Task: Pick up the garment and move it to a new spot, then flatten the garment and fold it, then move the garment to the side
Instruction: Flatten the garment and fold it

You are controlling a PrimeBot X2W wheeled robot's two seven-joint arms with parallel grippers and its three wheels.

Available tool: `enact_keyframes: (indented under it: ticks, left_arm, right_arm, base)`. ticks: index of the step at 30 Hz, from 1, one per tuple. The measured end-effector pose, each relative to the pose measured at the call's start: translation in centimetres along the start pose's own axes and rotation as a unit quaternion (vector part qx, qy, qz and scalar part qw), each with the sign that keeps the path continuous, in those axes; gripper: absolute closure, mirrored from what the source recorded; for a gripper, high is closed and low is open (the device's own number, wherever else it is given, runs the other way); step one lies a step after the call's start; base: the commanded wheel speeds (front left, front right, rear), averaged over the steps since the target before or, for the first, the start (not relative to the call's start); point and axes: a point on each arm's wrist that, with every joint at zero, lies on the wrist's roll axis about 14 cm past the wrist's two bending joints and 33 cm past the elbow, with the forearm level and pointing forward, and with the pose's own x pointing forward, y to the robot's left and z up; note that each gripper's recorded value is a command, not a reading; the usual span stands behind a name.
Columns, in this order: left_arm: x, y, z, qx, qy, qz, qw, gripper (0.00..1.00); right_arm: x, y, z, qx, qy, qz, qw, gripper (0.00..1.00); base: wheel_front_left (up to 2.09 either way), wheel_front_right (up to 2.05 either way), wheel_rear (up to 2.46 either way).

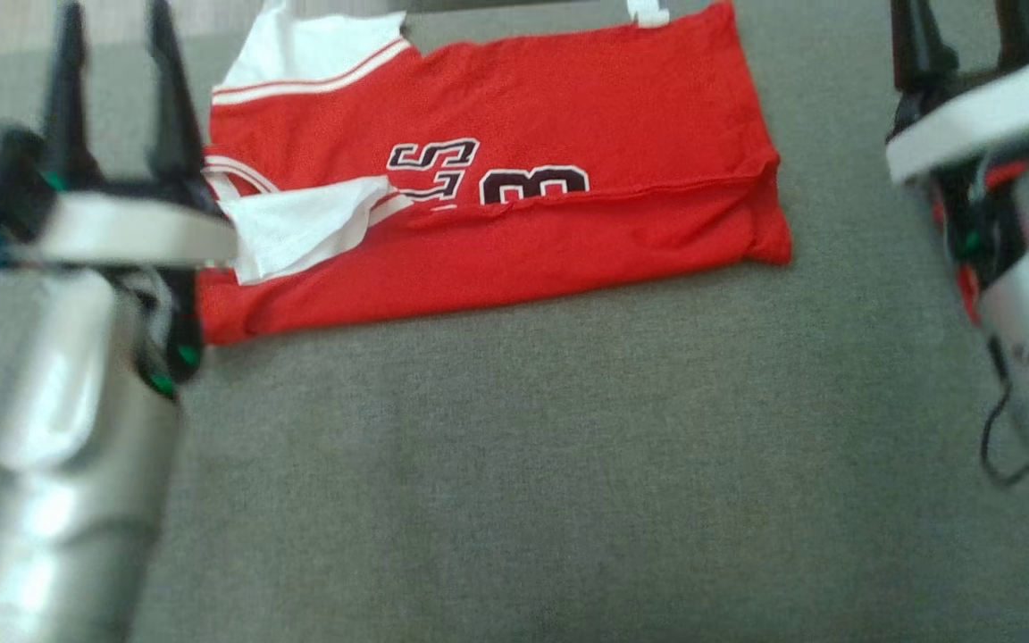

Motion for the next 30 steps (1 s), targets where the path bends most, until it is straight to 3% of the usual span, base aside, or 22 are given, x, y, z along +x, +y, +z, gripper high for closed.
enact_keyframes:
  ticks: [3, 9, 13, 22, 30]
  left_arm:
    - [-1.6, -1.3, -0.4, 0.003, -0.001, -0.006, 1.0, 0.0]
    - [-7.3, -2.5, -3.5, -0.018, 0.034, 0.021, 0.999, 0.0]
    - [-10.7, -1.8, -6.2, -0.028, 0.074, 0.054, 0.995, 0.0]
    - [-12.6, -0.6, -10.8, -0.021, 0.148, 0.076, 0.986, 0.0]
    - [-12.3, 3.5, -15.2, 0.018, 0.247, 0.136, 0.959, 0.0]
  right_arm:
    - [-1.6, 0.5, -0.4, -0.007, -0.006, -0.002, 1.0, 0.0]
    - [-8.9, 4.7, -7.4, 0.017, 0.064, -0.005, 0.998, 0.0]
    - [-11.2, 5.1, -7.6, 0.026, 0.059, -0.028, 0.998, 0.0]
    - [-12.4, 4.8, -7.3, 0.032, 0.052, -0.048, 0.997, 0.0]
    - [-12.5, 4.3, -8.0, 0.033, 0.057, -0.055, 0.996, 0.0]
  base:
    - [0.0, 0.0, 0.0]
    - [0.0, 0.0, 0.0]
    - [0.0, 0.0, 0.0]
    - [0.0, 0.0, 0.0]
    - [0.0, 0.0, 0.0]
